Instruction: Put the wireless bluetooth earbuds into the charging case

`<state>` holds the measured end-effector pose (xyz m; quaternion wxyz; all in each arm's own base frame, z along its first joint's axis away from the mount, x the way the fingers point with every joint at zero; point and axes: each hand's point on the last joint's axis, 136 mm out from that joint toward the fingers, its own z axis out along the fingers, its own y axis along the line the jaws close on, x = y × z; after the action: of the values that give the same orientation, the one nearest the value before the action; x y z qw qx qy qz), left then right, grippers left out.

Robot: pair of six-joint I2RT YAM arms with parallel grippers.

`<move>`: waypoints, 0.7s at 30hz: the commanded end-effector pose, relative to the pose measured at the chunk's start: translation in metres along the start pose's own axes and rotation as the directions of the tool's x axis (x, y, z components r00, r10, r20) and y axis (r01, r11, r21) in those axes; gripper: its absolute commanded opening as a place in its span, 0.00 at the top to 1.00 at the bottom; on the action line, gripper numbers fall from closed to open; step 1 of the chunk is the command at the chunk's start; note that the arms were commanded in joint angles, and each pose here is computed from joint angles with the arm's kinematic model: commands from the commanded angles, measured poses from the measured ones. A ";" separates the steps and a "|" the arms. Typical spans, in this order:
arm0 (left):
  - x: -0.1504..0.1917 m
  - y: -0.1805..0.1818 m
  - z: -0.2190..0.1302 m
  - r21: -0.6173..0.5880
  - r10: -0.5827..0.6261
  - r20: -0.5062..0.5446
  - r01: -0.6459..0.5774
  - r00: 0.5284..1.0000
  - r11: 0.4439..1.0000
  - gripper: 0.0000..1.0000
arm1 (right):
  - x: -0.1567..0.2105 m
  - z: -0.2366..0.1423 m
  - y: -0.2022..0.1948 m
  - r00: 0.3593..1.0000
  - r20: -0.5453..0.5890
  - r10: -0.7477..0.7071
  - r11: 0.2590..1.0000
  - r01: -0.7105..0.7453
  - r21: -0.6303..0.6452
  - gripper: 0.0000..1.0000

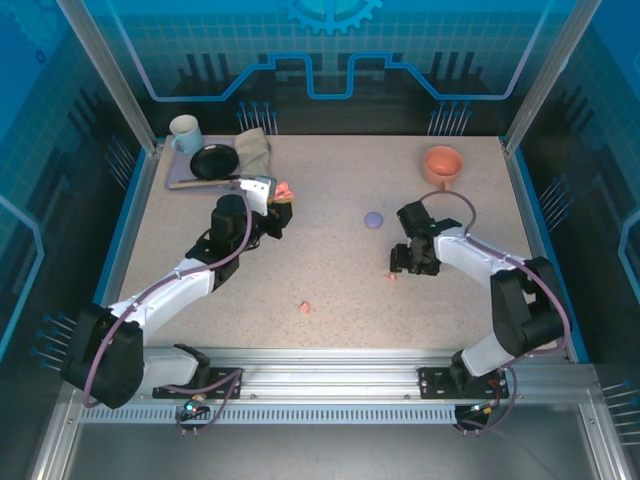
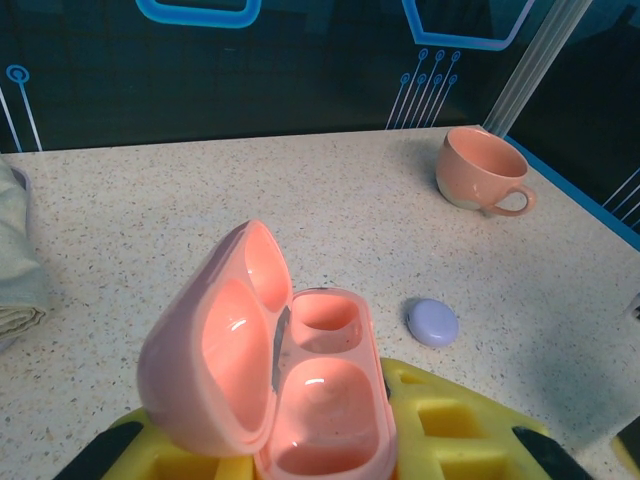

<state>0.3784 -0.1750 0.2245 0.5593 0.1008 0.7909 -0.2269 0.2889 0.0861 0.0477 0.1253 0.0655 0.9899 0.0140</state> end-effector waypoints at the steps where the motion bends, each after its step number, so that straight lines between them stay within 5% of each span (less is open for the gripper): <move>1: -0.018 -0.005 0.001 0.023 -0.009 0.036 0.008 0.999 1.000 1.00 | 0.004 -0.012 -0.017 0.999 -0.005 0.043 0.999 -0.043 -0.008 0.36; 9: -0.019 -0.006 0.005 0.031 -0.013 0.033 0.012 0.999 0.999 1.00 | 0.020 -0.018 0.000 0.976 -0.067 0.208 0.966 -0.215 -0.142 0.33; 21: -0.022 -0.007 0.007 0.036 -0.014 0.029 0.013 0.999 0.999 1.00 | 0.031 0.010 0.028 0.947 -0.155 0.280 0.946 -0.300 -0.122 0.37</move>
<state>0.3846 -0.1789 0.2285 0.5589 0.1030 0.7900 -0.2302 0.2643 0.1072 0.0341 0.0685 0.1733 0.9782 0.0912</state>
